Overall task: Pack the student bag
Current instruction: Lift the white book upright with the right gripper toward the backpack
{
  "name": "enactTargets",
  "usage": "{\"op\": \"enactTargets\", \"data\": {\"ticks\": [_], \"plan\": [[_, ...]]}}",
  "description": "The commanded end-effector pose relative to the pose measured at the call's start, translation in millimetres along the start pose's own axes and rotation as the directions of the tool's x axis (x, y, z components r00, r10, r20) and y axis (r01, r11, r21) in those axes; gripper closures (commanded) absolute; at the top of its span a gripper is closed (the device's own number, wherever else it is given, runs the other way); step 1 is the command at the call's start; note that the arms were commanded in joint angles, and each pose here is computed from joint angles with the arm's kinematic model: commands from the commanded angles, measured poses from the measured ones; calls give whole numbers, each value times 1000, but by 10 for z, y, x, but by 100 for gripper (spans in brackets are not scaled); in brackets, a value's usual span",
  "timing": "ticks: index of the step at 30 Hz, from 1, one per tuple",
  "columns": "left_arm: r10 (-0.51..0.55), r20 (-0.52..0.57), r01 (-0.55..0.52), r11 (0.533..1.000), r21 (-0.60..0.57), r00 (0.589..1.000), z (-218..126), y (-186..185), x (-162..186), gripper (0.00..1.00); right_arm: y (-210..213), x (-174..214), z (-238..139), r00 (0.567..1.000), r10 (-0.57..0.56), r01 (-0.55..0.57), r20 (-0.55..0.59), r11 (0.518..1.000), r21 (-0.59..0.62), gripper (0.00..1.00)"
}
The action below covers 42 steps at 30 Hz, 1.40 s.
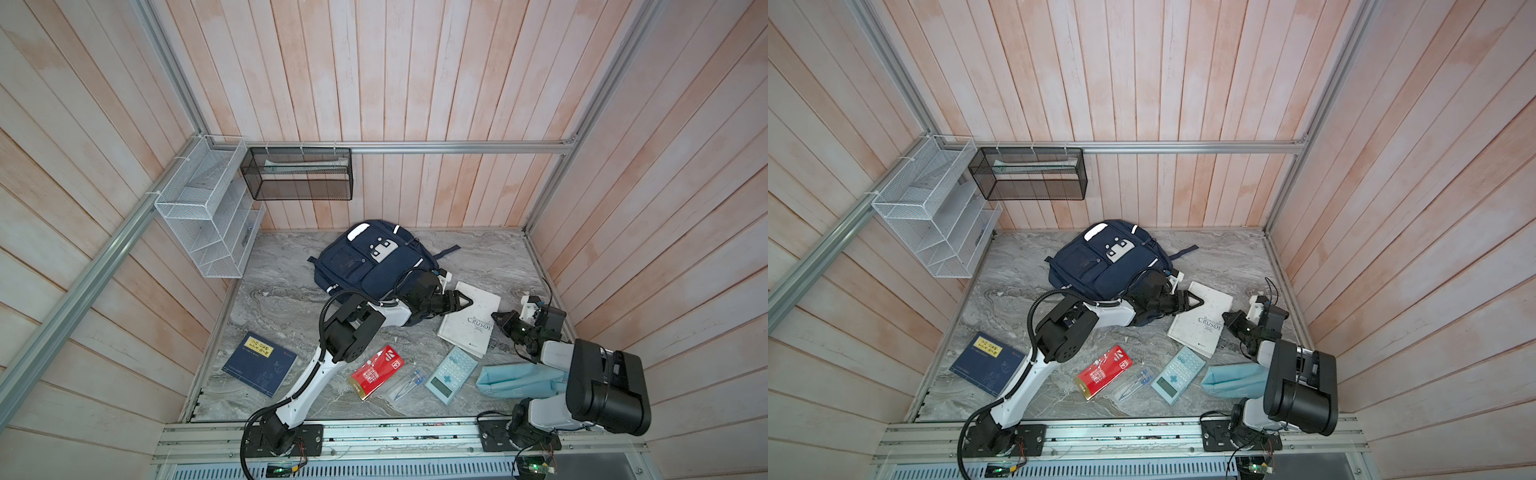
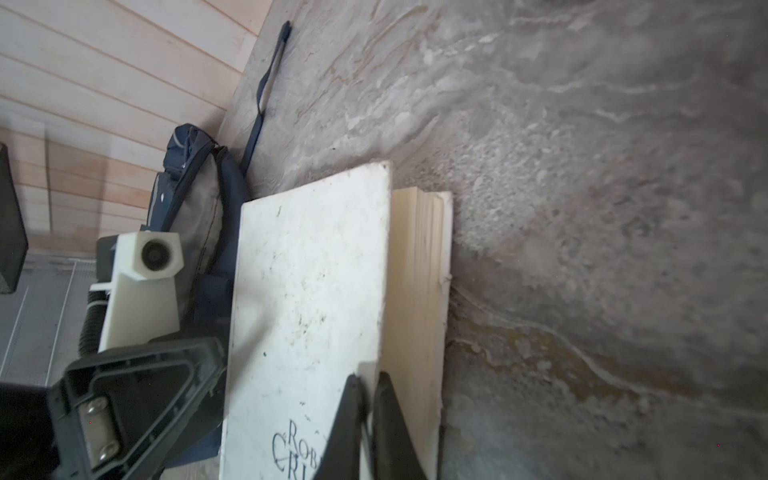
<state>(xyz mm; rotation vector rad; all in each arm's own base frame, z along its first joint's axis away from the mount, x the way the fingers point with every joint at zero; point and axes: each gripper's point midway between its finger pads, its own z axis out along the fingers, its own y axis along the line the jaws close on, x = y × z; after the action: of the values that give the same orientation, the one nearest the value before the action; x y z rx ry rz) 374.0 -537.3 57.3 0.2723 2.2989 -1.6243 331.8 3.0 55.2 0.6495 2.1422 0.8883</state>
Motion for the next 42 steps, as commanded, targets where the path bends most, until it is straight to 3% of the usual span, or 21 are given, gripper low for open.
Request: {"op": "enactTargets", "data": {"ticks": [1,4,7,8,12,15,16,18,25,27,30,32,35,37,40,42], "plan": [[3,-63,1,998,57,998,41,-116,211,33,230,86,-23,998,-52,49,-37,994,-98,100],[0,-60,7,993,119,998,-24,-276,168,43,272,88,-24,998,-53,48,-42,992,-117,100],[11,-41,-5,990,142,999,-140,-435,78,69,250,81,-29,998,-49,45,-38,994,-104,100],[17,-30,-13,989,146,999,-199,-490,33,75,232,72,-33,998,-50,47,-32,995,-89,93],[65,19,-68,983,168,998,-460,-803,-156,94,249,8,-94,998,-70,70,8,995,-68,48],[94,55,-103,972,209,994,-691,-1106,-281,98,411,-11,-169,993,-117,120,31,985,-124,30],[102,71,-116,968,221,992,-773,-1200,-323,98,491,-24,-199,990,-134,140,44,978,-154,9],[109,84,-127,960,251,991,-901,-1370,-348,98,741,-23,-295,982,-176,188,71,947,-261,7],[97,99,-127,922,365,990,-1128,-1728,-356,99,1395,160,-394,949,-305,301,75,816,-493,12],[97,99,-127,925,358,990,-1132,-1715,-354,99,1490,206,-403,947,-314,302,70,791,-532,27],[84,108,-115,939,324,991,-1148,-1601,-372,99,1489,204,-405,950,-302,297,80,793,-531,50],[75,106,-104,945,310,992,-1144,-1513,-369,91,1506,215,-420,948,-305,305,91,788,-535,73],[66,103,-93,954,284,993,-1154,-1375,-384,69,1544,226,-425,944,-317,314,92,776,-547,99],[68,116,-94,967,238,991,-1191,-1249,-434,55,1548,207,-425,946,-309,309,95,780,-543,100],[100,153,-119,986,119,983,-1355,-1017,-580,23,1581,160,-487,944,-299,325,138,780,-535,100],[136,195,-143,989,24,971,-1576,-853,-728,12,1622,107,-556,941,-286,337,179,781,-526,100]]}}
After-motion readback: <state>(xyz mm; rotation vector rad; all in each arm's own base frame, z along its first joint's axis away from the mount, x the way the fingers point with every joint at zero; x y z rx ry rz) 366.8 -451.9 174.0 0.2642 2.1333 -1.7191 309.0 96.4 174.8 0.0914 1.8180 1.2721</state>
